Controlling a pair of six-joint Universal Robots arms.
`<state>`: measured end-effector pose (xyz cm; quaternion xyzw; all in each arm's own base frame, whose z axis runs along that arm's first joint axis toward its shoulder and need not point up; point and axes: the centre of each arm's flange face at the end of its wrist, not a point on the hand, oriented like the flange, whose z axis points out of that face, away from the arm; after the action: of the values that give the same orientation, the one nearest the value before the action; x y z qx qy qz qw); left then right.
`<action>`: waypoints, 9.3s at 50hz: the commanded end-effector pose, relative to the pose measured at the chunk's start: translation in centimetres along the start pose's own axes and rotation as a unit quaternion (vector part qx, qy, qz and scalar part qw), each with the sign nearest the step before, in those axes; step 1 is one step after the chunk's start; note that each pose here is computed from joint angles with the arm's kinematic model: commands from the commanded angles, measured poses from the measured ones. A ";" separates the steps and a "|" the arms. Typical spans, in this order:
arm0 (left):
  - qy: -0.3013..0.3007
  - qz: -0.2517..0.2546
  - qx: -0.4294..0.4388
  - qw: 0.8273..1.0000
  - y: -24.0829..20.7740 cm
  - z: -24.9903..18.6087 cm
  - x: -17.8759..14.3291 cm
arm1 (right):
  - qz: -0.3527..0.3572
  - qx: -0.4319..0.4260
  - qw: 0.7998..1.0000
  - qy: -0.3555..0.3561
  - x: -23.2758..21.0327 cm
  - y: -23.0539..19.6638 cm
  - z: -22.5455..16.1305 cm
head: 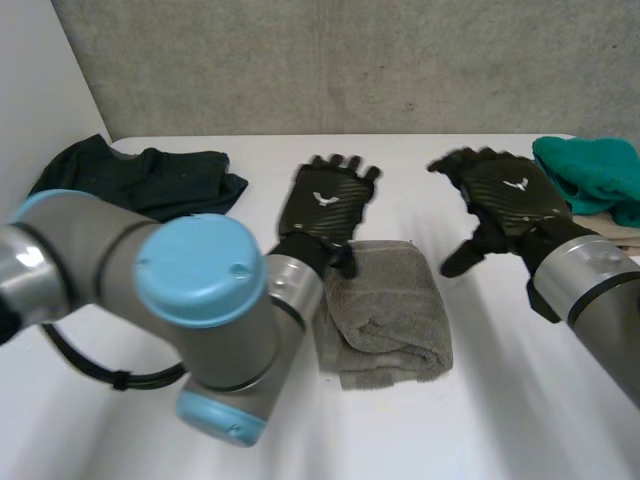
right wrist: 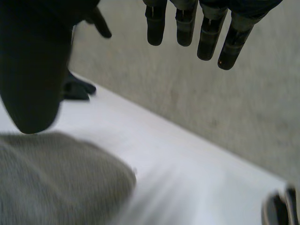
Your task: Fold the laundry.
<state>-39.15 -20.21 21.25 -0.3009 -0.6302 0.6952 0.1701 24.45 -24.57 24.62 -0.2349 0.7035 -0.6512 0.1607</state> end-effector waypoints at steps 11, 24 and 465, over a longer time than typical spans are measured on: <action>0.007 0.077 -0.144 0.987 8.4 1.2 1.6 | 0.037 -0.156 0.987 0.003 2.1 6.2 4.7; 0.005 0.095 -0.196 0.976 8.6 -2.1 1.2 | 0.019 -0.200 0.975 -0.090 -2.2 7.6 4.9; -0.229 0.058 0.115 0.965 -10.2 5.1 -18.5 | -0.194 -0.052 0.980 0.006 1.0 6.5 1.1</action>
<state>-25.92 -35.85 28.65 -0.1766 -0.6530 0.7361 -0.0224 23.81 -25.34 18.07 -0.3777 0.6773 -0.6310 0.0211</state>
